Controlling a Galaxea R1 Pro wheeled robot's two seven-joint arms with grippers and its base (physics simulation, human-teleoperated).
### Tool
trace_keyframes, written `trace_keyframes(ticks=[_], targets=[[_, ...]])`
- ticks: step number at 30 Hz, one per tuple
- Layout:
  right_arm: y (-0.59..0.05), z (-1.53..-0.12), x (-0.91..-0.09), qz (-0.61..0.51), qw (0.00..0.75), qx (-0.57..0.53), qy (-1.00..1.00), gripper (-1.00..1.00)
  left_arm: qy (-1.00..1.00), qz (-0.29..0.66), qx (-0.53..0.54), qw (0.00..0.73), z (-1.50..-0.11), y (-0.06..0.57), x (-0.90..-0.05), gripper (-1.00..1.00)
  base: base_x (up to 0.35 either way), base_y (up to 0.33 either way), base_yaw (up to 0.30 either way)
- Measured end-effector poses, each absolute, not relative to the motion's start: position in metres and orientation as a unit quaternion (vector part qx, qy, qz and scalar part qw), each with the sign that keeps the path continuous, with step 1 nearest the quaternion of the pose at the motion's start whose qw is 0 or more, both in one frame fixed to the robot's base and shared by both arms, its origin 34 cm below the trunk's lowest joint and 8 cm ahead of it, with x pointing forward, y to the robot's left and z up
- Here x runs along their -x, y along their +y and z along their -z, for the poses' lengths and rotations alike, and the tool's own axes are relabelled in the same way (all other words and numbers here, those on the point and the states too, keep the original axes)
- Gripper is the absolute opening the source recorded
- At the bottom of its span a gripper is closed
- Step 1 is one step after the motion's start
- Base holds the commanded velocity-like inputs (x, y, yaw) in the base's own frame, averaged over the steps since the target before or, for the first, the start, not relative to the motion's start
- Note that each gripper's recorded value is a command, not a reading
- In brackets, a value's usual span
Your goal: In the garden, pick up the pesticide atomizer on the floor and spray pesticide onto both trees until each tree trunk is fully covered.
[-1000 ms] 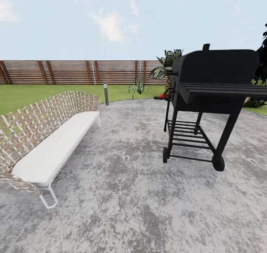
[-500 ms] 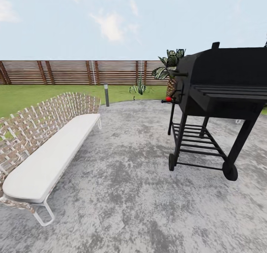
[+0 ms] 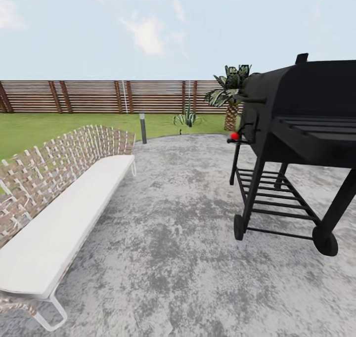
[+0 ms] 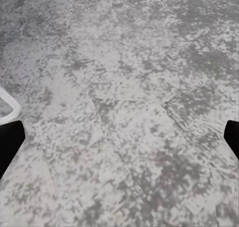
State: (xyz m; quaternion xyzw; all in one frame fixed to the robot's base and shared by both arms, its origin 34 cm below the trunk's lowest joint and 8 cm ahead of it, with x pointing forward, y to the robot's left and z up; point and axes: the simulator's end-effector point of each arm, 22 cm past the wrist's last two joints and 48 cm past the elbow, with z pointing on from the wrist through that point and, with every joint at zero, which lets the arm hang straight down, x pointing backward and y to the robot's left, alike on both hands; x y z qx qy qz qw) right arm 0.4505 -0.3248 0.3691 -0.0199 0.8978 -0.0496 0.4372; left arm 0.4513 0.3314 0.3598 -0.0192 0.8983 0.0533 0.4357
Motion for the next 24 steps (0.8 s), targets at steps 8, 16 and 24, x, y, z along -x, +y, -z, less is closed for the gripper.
trace_keyframes(ticks=[8,16,24], targets=[[-0.3248,-0.3691,-0.4505,0.05,0.437,0.02,0.898,1.0,0.898,-0.053,0.019,0.436,-0.3597,0.3311,-0.4512,1.0,0.339,0.067,0.0],[-0.3251,-0.3694,-0.4508,0.05,0.438,0.02,0.898,1.0,0.898,-0.053,0.019,0.436,-0.3597,0.3311,-0.4511,1.0,0.339,0.003,0.0],[-0.3251,-0.3696,-0.451,0.05,0.438,0.019,0.897,1.0,0.898,-0.053,0.019,0.436,-0.3598,0.3312,-0.4512,1.0,0.339,0.0,0.0]])
